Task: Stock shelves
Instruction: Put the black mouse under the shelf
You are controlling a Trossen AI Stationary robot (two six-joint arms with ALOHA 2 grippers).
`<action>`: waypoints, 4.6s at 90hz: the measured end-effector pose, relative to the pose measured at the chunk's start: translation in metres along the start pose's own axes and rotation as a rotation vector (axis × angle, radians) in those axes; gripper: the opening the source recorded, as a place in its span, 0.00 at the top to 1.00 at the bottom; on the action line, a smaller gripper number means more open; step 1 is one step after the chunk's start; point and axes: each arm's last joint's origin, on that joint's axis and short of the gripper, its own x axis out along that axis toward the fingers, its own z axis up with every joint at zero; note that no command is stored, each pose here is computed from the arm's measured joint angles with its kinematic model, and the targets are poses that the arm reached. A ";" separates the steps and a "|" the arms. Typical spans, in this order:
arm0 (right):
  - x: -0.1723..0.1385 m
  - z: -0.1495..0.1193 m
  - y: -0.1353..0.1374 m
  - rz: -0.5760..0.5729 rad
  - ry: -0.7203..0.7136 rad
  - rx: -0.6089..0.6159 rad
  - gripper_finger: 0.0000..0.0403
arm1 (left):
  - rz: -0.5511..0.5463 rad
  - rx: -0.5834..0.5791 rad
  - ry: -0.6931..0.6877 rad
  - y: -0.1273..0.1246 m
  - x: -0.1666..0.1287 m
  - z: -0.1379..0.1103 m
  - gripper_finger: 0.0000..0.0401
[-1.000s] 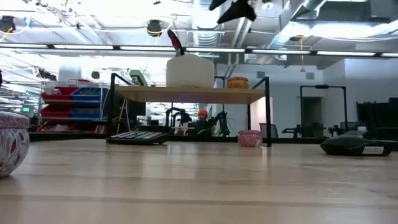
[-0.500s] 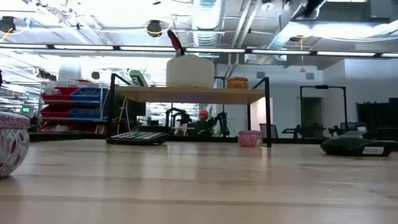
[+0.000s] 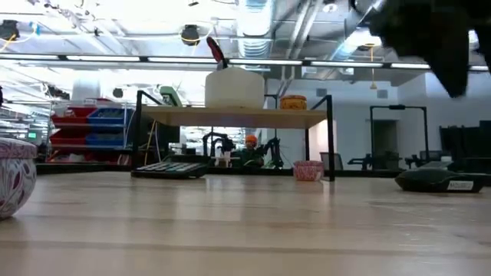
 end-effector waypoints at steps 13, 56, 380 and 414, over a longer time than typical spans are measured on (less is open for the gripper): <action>0.017 0.018 0.001 0.040 0.045 0.013 0.33 | -0.020 0.036 0.006 -0.001 0.000 0.000 0.62; 0.026 0.078 -0.026 0.082 -0.042 0.452 0.33 | -0.032 0.044 0.016 -0.001 0.000 -0.001 0.62; 0.017 0.097 0.010 0.172 -0.254 -0.137 0.32 | 0.126 -0.051 0.259 -0.011 -0.015 -0.035 0.69; 0.008 0.126 0.109 0.241 -0.304 -0.247 0.32 | 0.193 -0.089 0.281 -0.018 -0.017 -0.050 0.71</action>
